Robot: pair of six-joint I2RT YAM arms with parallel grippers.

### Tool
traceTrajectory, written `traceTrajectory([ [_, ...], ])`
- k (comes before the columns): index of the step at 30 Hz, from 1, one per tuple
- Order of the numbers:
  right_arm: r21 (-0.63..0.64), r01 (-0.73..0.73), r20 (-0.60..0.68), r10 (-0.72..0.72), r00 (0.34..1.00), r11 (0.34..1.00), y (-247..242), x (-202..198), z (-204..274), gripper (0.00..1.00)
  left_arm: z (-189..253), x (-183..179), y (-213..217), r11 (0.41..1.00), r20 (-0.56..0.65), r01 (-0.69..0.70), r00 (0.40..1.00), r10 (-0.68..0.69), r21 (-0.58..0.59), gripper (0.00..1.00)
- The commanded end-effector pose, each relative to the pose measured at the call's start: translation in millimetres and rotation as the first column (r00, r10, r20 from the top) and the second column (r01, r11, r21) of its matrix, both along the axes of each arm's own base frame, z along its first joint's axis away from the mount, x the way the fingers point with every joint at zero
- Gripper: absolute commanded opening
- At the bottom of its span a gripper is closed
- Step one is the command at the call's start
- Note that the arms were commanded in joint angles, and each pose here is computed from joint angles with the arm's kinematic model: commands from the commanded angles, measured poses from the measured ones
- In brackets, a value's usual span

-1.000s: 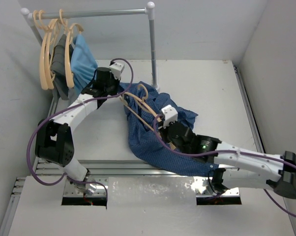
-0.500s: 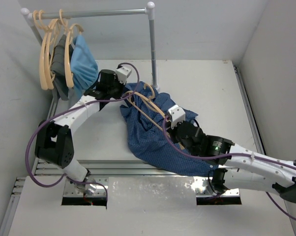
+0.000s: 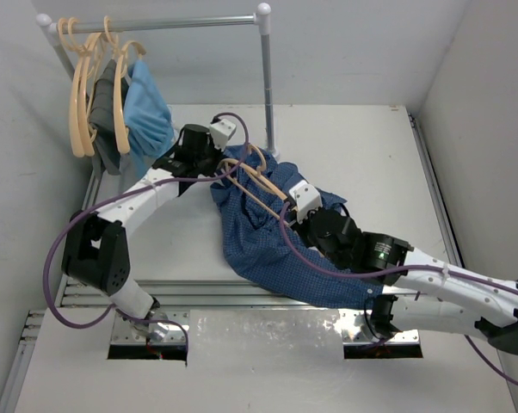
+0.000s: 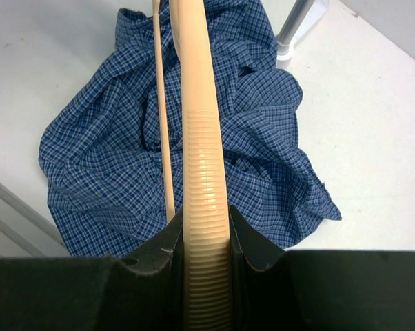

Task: Place the shirt on the hanger

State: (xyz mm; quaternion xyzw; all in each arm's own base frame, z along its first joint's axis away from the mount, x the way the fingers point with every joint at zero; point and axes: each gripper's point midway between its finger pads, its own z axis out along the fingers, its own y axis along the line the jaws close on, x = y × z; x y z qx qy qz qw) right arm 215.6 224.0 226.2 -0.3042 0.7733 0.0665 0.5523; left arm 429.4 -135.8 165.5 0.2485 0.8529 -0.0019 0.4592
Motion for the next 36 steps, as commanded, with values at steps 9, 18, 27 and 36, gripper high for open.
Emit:
traceTrajectory([
  [9, 0.144, -0.003, 0.146, -0.019, 0.989, 0.99, 6, 12, 71, 0.0, 27, 27, -8, 0.998, 0.067, -0.056, 0.996, 0.057, -0.011, 0.0],
  [18, 0.126, -0.01, 0.13, -0.007, 0.991, 0.992, 11, 12, 61, 0.0, 40, 21, -19, 0.998, 0.075, -0.01, 0.997, 0.014, -0.056, 0.0],
  [27, 0.126, -0.025, 0.026, 0.022, 0.999, 0.992, 32, 15, 15, 0.0, 83, -8, -21, 0.992, 0.087, 0.018, 0.996, -0.007, -0.122, 0.0],
  [36, 0.257, -0.044, 0.041, 0.035, 0.999, 0.965, 48, 59, 44, 0.0, 115, -69, -23, 0.979, 0.044, 0.106, 0.994, -0.099, -0.175, 0.0],
])
